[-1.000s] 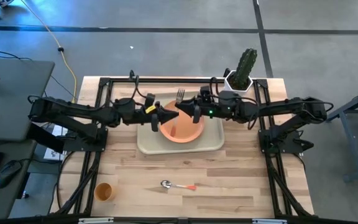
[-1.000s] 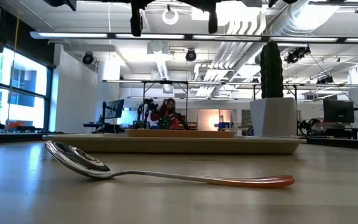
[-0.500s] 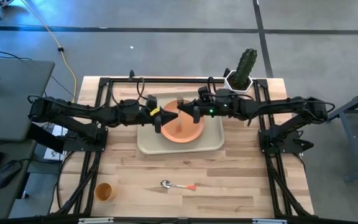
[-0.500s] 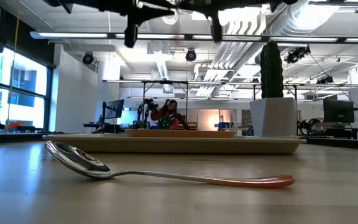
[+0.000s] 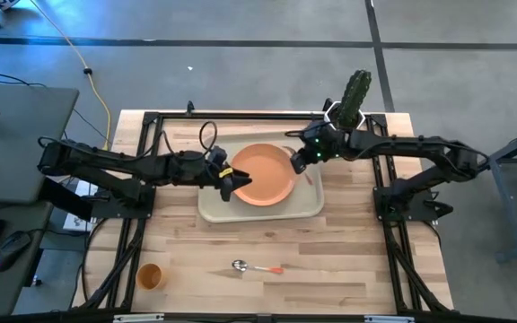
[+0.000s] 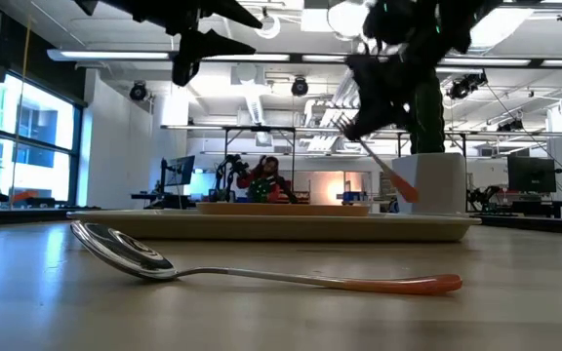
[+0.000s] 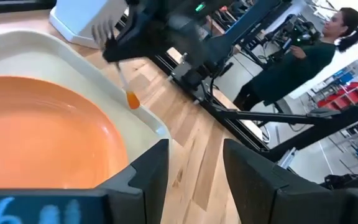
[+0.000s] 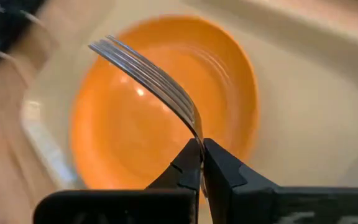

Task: Pick and place plate/cup/fork/spoon on tray
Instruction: Put the orange fork on the gray tray to the right of the orange plate

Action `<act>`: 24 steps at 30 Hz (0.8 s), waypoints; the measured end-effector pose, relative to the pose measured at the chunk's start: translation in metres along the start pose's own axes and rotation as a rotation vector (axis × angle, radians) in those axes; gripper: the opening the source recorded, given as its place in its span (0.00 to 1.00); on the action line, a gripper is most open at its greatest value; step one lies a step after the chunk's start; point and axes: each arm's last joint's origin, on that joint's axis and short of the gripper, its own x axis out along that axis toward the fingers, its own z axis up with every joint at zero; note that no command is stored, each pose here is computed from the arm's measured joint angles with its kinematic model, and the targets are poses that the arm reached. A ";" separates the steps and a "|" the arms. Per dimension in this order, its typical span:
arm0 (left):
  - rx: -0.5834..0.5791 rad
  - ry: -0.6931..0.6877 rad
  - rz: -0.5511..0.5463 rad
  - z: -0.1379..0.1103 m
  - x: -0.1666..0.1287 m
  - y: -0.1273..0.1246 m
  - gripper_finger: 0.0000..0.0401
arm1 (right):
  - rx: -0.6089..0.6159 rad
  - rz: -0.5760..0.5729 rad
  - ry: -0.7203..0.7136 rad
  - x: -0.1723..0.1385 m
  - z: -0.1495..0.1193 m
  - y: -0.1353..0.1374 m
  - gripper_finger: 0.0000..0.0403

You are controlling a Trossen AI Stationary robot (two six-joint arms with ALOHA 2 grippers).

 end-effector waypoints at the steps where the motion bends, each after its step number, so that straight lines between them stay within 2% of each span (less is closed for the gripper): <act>1: 0.002 0.003 0.003 -0.001 0.000 0.000 0.36 | 0.029 0.005 0.006 0.004 -0.004 -0.010 0.00; 5: -0.037 -0.001 0.052 -0.007 -0.001 -0.002 0.36 | 0.162 0.013 0.031 0.020 -0.028 -0.042 0.00; 9: -0.050 0.024 0.123 -0.014 -0.003 0.000 0.36 | 0.271 0.067 -0.002 0.029 -0.044 -0.058 0.00; 15: -0.062 0.030 0.146 -0.015 -0.003 0.002 0.36 | 0.402 -0.002 -0.052 0.033 -0.059 -0.086 0.00; 24: -0.097 0.010 0.167 -0.010 -0.002 0.007 0.36 | 0.559 0.005 -0.080 0.034 -0.066 -0.099 0.01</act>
